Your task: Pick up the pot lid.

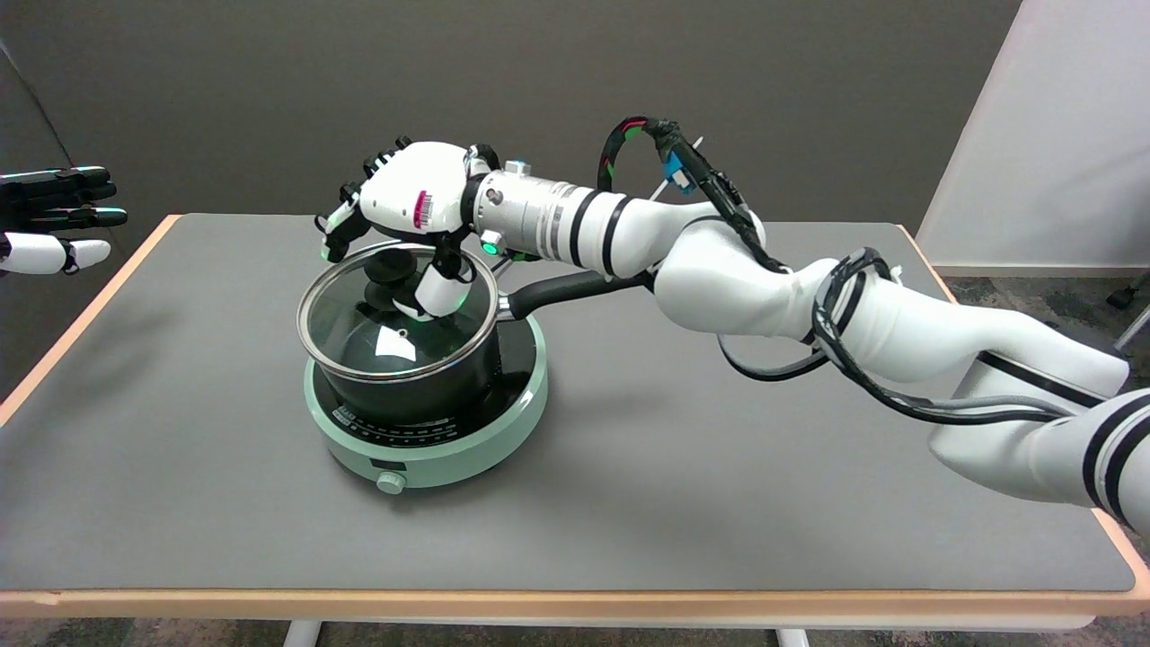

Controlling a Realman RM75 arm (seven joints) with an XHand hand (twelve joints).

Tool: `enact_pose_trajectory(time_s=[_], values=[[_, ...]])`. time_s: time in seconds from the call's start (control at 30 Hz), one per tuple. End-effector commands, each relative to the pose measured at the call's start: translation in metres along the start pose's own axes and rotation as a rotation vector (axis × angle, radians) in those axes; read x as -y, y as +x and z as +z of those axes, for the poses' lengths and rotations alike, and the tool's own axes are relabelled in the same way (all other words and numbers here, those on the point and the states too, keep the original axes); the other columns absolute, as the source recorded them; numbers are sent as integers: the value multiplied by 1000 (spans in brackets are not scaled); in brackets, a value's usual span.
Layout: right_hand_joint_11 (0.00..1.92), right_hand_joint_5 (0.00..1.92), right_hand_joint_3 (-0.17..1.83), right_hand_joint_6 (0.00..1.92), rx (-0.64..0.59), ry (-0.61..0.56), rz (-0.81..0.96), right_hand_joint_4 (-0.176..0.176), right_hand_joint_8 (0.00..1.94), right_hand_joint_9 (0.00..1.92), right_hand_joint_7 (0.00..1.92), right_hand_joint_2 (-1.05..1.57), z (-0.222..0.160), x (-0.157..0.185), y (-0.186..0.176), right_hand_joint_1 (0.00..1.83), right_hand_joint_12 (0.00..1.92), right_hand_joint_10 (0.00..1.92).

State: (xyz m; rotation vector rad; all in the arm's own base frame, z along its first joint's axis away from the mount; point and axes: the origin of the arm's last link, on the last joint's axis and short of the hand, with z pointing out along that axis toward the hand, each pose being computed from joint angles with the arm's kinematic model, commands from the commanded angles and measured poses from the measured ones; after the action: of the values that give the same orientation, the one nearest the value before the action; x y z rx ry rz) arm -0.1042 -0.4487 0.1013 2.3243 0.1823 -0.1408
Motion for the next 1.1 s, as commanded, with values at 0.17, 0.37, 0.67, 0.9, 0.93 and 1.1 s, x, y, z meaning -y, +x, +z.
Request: enact_pose_trajectory(time_s=[0.17, 0.37, 0.67, 0.9, 0.93, 1.1], values=[[430, 587, 966, 301, 8, -13, -43, 176, 226, 678, 671, 577, -10, -8, 0, 986, 832, 418], [432, 599, 954, 317, 14, -34, -29, 176, 238, 691, 691, 588, -8, -15, -4, 990, 827, 427], [434, 603, 952, 324, 18, -34, -26, 176, 243, 700, 698, 592, -5, -15, -5, 988, 821, 435], [435, 608, 948, 330, 19, -19, -12, 176, 250, 710, 710, 591, -4, -9, -3, 987, 816, 447], [436, 608, 947, 330, 20, -13, -5, 176, 251, 712, 711, 591, -4, -8, -3, 987, 816, 449], [437, 608, 947, 329, 19, 12, 15, 176, 254, 716, 717, 590, -6, -1, 1, 985, 818, 456]])
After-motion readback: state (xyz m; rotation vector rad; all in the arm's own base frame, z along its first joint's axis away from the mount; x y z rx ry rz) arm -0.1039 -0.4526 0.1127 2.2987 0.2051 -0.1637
